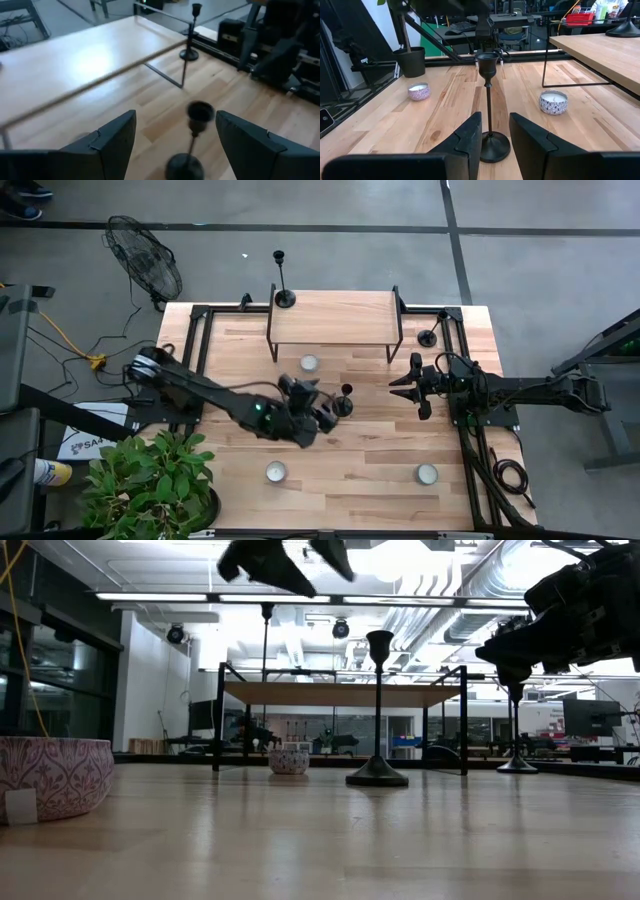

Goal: Pick & Place candle stick holders
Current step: Put the bottom black candle holder on the shelf

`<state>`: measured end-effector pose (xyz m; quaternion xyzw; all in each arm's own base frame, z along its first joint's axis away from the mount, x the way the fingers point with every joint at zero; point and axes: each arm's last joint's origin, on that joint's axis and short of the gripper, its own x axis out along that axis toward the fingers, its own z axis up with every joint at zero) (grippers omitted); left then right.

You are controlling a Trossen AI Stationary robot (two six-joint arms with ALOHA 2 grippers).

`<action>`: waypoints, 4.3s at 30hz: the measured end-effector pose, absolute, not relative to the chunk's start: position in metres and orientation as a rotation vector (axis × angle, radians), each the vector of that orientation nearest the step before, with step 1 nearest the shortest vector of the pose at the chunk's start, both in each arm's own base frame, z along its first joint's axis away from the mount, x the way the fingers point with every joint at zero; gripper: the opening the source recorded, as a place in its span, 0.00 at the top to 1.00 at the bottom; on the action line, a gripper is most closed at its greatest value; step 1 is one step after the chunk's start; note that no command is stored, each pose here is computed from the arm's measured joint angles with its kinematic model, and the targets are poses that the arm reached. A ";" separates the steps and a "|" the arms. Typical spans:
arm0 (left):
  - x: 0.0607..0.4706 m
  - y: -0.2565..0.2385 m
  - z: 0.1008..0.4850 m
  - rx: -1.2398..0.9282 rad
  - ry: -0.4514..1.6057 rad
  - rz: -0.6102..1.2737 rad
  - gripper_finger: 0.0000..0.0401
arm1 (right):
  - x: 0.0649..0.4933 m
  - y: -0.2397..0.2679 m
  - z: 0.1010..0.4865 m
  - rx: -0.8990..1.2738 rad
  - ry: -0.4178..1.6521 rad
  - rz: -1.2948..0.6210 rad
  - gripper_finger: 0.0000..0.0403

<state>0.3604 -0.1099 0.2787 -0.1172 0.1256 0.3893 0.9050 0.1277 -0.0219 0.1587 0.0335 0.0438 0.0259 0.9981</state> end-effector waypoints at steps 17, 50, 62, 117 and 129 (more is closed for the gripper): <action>0.401 -0.122 0.229 -0.288 0.143 0.848 0.33 | 0.127 -0.022 0.156 0.075 0.117 0.051 0.76; 0.423 -0.083 0.212 -0.373 0.200 0.796 0.33 | 0.127 -0.022 0.154 0.078 0.130 0.051 0.76; 0.423 -0.083 0.213 -0.370 0.190 0.808 0.33 | 0.127 -0.022 0.154 0.078 0.131 0.051 0.76; 0.424 -0.079 0.382 -0.026 0.141 1.075 0.67 | 0.127 -0.022 0.154 0.079 0.133 0.050 0.76; 0.423 -0.060 0.385 -0.007 0.103 1.209 0.67 | 0.127 -0.022 0.154 0.079 0.133 0.050 0.76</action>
